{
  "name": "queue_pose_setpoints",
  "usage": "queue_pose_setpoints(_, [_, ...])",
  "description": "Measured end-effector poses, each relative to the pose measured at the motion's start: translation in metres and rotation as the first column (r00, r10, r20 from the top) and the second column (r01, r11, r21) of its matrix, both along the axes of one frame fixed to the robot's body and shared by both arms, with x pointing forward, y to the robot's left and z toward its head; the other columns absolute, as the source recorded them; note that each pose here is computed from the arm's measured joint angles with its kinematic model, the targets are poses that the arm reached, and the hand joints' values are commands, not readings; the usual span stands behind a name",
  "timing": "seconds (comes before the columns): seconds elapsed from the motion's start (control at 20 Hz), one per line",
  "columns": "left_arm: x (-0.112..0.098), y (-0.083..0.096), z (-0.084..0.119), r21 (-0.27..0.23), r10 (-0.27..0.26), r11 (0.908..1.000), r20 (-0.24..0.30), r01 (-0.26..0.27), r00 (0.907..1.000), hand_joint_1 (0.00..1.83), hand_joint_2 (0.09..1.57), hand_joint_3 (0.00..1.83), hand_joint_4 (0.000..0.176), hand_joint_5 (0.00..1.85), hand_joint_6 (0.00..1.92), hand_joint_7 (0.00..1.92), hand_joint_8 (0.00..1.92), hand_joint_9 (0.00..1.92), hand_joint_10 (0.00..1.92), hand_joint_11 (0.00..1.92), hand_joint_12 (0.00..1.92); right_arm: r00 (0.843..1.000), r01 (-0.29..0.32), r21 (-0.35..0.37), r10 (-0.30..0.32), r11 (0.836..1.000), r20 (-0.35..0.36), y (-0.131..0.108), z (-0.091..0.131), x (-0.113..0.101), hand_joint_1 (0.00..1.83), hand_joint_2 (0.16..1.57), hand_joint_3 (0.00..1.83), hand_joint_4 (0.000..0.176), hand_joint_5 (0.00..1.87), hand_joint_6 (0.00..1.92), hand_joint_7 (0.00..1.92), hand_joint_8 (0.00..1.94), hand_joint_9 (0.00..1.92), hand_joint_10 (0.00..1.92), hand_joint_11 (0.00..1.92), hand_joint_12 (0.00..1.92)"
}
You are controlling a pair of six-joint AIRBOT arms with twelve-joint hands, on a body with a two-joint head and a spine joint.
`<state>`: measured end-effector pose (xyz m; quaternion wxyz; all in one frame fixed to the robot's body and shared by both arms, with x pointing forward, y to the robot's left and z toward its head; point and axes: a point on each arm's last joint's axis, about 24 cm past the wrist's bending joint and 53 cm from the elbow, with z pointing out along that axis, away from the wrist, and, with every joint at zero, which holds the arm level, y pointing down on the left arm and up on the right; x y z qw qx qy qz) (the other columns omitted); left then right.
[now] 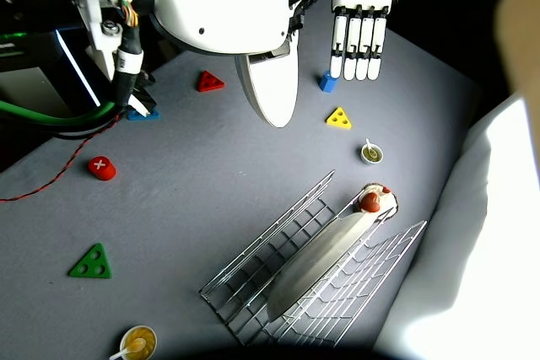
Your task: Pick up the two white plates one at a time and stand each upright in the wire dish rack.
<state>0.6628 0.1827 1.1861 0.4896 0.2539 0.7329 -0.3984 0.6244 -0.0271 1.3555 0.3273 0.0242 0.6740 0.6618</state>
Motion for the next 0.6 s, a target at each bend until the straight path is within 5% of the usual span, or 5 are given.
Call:
queue_pose_setpoints(0.2, [0.001, 0.003, 0.004, -0.005, 0.007, 1.0000, 0.007, -0.007, 1.0000, 0.00, 0.96, 0.00, 0.000, 0.03, 0.01, 0.05, 0.01, 0.06, 0.01, 0.10, 0.01, 0.999, 0.013, 0.017, -0.012, 1.000, -0.043, -0.010, 0.000, 0.005, 1.50, 1.04, 0.00, 0.000, 0.96, 0.96, 1.13, 0.53, 1.19, 0.61, 1.03, 1.29])
queue_pose_setpoints(0.35, [0.002, 0.002, 0.016, -0.050, 0.026, 0.9984, 0.007, -0.025, 0.9996, 0.00, 0.96, 0.00, 0.000, 0.02, 0.00, 0.05, 0.00, 0.06, 0.01, 0.08, 0.00, 0.997, 0.034, 0.017, -0.032, 0.999, -0.077, -0.016, -0.003, 0.012, 1.50, 1.07, 0.00, 0.000, 0.90, 1.03, 1.05, 0.64, 1.10, 0.75, 0.97, 1.38])
queue_pose_setpoints(0.6, [-0.016, 0.004, -0.002, 0.075, -0.050, 0.9960, 0.028, 0.048, 0.9984, 0.00, 0.96, 0.00, 0.000, 0.04, 0.01, 0.06, 0.01, 0.07, 0.01, 0.11, 0.01, 0.995, 0.060, 0.005, -0.060, 0.998, -0.083, -0.030, -0.007, 0.017, 1.49, 1.07, 0.00, 0.000, 0.91, 1.02, 1.04, 0.66, 1.12, 0.74, 0.96, 1.39])
